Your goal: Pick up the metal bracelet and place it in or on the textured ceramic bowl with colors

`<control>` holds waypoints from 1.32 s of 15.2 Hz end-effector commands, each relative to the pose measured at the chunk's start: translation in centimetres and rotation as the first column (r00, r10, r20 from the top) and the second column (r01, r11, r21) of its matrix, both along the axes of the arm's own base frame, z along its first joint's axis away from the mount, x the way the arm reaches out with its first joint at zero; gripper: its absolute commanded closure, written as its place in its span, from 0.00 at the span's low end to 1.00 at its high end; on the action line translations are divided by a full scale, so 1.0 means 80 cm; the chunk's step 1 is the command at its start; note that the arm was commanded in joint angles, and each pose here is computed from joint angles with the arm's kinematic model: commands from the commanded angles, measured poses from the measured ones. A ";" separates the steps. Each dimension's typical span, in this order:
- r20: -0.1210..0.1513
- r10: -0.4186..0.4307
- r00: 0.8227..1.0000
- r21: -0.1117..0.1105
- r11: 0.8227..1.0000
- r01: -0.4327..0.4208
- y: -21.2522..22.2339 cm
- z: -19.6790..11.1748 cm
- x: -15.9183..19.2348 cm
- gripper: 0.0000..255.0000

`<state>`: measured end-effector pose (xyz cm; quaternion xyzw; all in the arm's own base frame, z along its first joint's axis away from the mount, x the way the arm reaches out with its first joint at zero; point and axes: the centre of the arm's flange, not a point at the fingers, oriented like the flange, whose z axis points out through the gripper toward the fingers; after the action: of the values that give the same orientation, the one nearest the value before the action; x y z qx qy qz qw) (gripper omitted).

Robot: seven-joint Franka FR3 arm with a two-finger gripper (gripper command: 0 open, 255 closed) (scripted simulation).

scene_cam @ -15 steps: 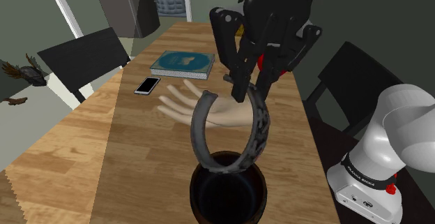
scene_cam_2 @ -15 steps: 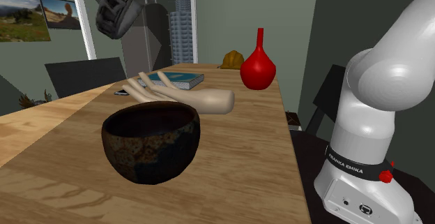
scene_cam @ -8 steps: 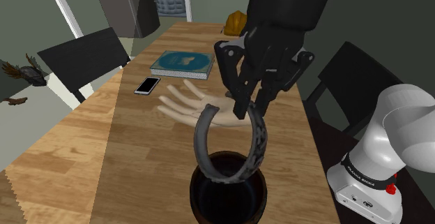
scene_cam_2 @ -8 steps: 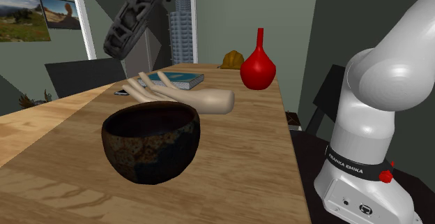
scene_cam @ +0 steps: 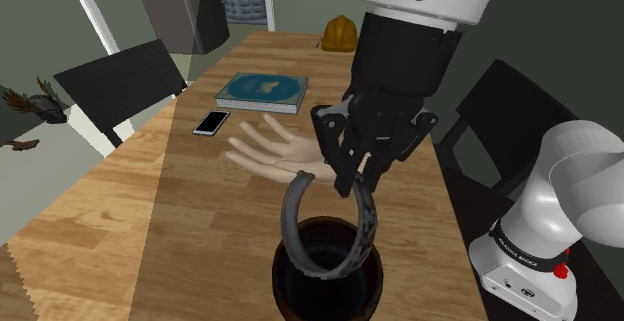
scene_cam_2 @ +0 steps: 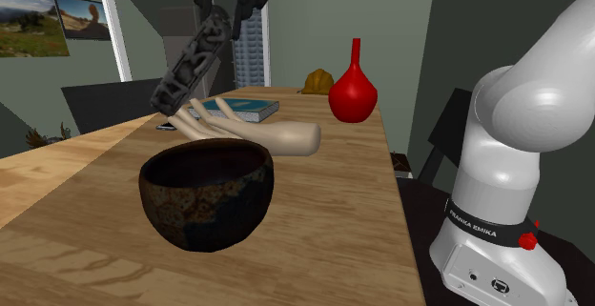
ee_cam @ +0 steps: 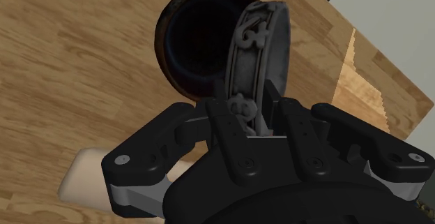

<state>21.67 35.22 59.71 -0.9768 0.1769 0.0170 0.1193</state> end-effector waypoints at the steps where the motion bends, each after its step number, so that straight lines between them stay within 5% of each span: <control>1: 0.000 0.000 1.000 0.000 1.000 0.000 0.002 -0.012 0.001 1.00; 8: 0.000 0.000 1.000 0.000 1.000 0.000 0.002 -0.061 0.001 1.00; 16: 0.000 0.000 1.000 0.000 1.000 0.000 0.002 -0.061 0.001 1.00; 17: 0.000 0.000 1.000 0.000 1.000 0.000 0.002 -0.061 0.001 0.00; 20: 0.000 0.000 1.000 0.000 1.000 0.000 0.002 -0.061 0.001 0.00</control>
<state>21.73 35.37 54.80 -0.9768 0.1770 0.0169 0.1196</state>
